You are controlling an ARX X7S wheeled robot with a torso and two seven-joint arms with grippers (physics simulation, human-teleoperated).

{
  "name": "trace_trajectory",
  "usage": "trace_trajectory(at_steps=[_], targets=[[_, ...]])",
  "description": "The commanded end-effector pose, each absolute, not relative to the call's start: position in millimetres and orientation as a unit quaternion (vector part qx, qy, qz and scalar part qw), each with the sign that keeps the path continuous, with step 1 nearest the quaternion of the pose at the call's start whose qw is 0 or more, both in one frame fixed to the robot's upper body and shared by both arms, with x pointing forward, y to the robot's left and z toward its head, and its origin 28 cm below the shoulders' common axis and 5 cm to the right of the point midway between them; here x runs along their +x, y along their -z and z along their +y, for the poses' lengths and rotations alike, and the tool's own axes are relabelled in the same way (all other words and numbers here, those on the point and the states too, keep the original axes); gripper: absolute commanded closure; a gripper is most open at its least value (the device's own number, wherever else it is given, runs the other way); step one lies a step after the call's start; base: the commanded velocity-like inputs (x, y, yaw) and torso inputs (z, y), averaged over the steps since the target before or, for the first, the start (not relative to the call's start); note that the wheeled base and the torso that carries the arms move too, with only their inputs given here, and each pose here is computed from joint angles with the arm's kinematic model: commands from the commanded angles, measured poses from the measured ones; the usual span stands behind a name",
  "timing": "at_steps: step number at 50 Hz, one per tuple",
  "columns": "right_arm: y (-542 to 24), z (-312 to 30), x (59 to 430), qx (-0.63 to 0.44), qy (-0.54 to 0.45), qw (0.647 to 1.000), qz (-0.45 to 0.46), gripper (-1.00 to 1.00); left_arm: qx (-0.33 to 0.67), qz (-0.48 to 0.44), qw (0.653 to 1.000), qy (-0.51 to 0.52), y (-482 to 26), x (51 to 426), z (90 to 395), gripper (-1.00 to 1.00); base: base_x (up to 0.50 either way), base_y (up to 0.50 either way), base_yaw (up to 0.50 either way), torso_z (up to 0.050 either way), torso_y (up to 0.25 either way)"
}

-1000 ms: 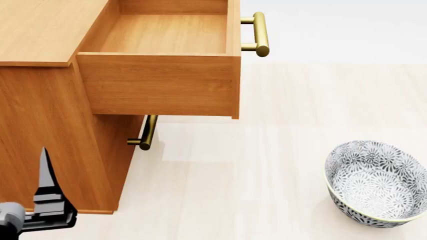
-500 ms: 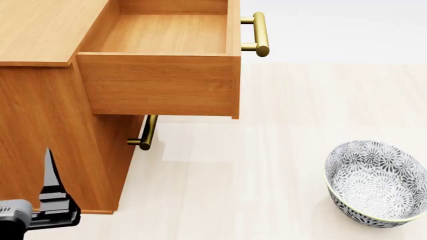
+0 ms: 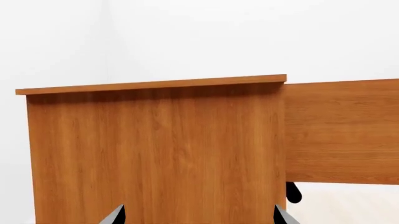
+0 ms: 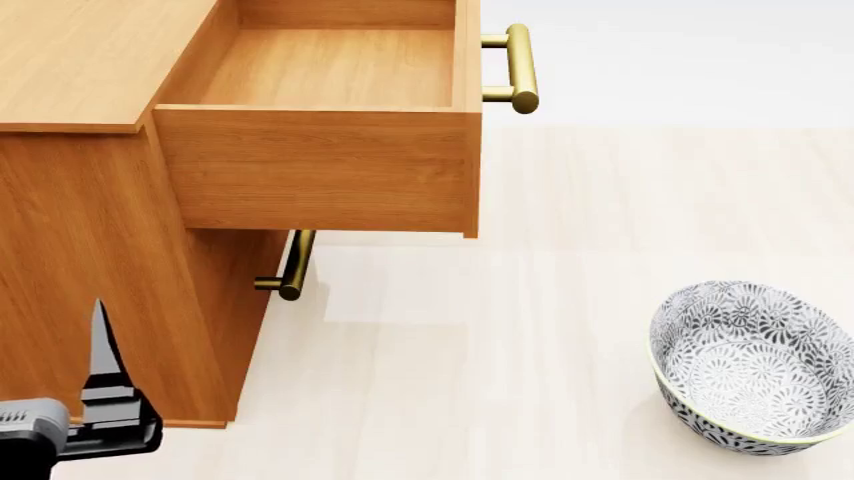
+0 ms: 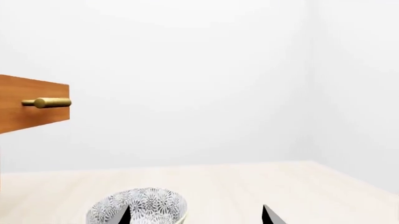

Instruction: Put the ketchup in the top drawer of the cabinet.

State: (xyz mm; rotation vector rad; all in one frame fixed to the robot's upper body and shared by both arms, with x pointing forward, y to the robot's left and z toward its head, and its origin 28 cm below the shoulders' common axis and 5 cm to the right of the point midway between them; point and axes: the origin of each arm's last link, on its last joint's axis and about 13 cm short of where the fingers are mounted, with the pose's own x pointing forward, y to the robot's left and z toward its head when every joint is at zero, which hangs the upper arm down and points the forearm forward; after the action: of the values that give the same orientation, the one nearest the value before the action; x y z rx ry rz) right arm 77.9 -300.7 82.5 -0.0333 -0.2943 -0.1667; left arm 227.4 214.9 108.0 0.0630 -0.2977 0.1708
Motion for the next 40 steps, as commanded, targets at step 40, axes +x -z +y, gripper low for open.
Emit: trace_trajectory(at_steps=[40], targets=[[-20, -293, 84, 0.016, 0.093, 0.989, -0.118, -1.0, 0.027, -0.144, 0.985, -0.094, -105, 229, 218, -1.0, 0.0, 0.0, 0.0, 0.0, 0.0]])
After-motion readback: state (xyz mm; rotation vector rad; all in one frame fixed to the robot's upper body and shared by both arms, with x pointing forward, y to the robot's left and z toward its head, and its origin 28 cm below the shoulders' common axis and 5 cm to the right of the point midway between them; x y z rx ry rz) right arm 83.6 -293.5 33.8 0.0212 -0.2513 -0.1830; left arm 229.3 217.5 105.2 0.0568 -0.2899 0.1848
